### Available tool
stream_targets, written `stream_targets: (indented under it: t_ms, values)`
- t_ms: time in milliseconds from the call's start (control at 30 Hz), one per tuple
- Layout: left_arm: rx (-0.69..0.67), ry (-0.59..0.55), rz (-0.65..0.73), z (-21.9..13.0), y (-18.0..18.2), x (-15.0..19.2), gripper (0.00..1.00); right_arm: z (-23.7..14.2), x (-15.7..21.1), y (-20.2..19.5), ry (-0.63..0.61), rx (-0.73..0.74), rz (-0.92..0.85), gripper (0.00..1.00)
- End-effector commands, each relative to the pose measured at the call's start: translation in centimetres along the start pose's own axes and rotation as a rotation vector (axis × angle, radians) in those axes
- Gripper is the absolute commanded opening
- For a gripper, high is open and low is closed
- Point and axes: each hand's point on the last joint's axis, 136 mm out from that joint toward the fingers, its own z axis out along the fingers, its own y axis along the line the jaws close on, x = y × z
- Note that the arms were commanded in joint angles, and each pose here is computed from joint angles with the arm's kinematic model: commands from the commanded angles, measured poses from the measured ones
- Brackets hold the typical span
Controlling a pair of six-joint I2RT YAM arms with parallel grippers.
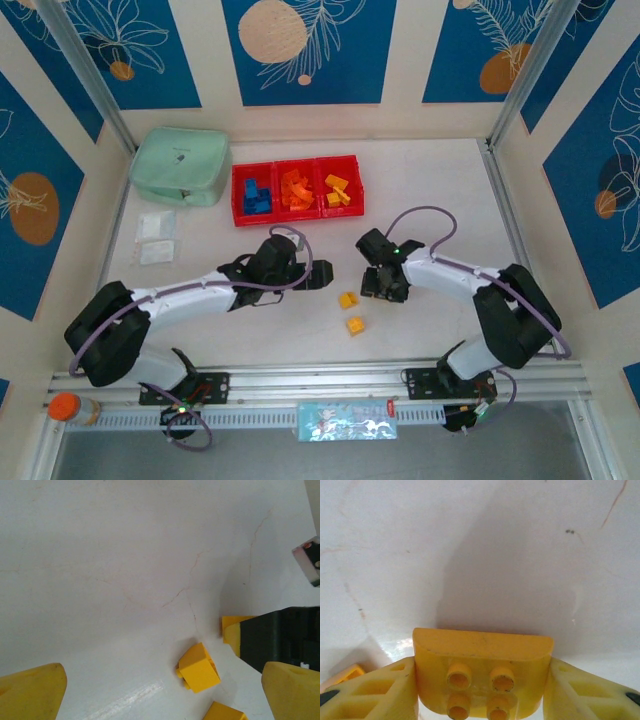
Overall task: Sort the legos into containers by color
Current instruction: Pick up the lego from the bottom-center of the table, then place the lego in the container.
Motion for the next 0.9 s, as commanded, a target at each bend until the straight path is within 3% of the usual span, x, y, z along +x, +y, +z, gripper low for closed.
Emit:
stream_targets:
  t_ms: [0,267,467,600,867]
  values:
    - [0.012,-0.048,0.032,-1.2,-1.2,-1.7,0.99,-2.8,-2.5,1.4,-0.076,-0.068,-0.047,0.54]
    - [-0.045,-0.108,0.041,-3.8,0.7,-4.7,0.99,-7.2,-10.2,5.9,-0.237,-0.171,-0.144,0.56]
    - [-0.087,-0.148,0.029,-5.7,2.7,-7.5,0.99,-8.1,-16.5,10.0,-0.304,-0.211,-0.193,0.57]
    - [-0.09,-0.161,-0.005,-6.3,3.8,-9.2,0.99,-7.2,-20.9,12.3,-0.335,-0.251,-0.183,0.57]
    - [-0.106,-0.177,-0.02,-6.7,5.1,-10.7,0.99,-3.0,-27.0,13.7,-0.319,-0.19,-0.147,0.57]
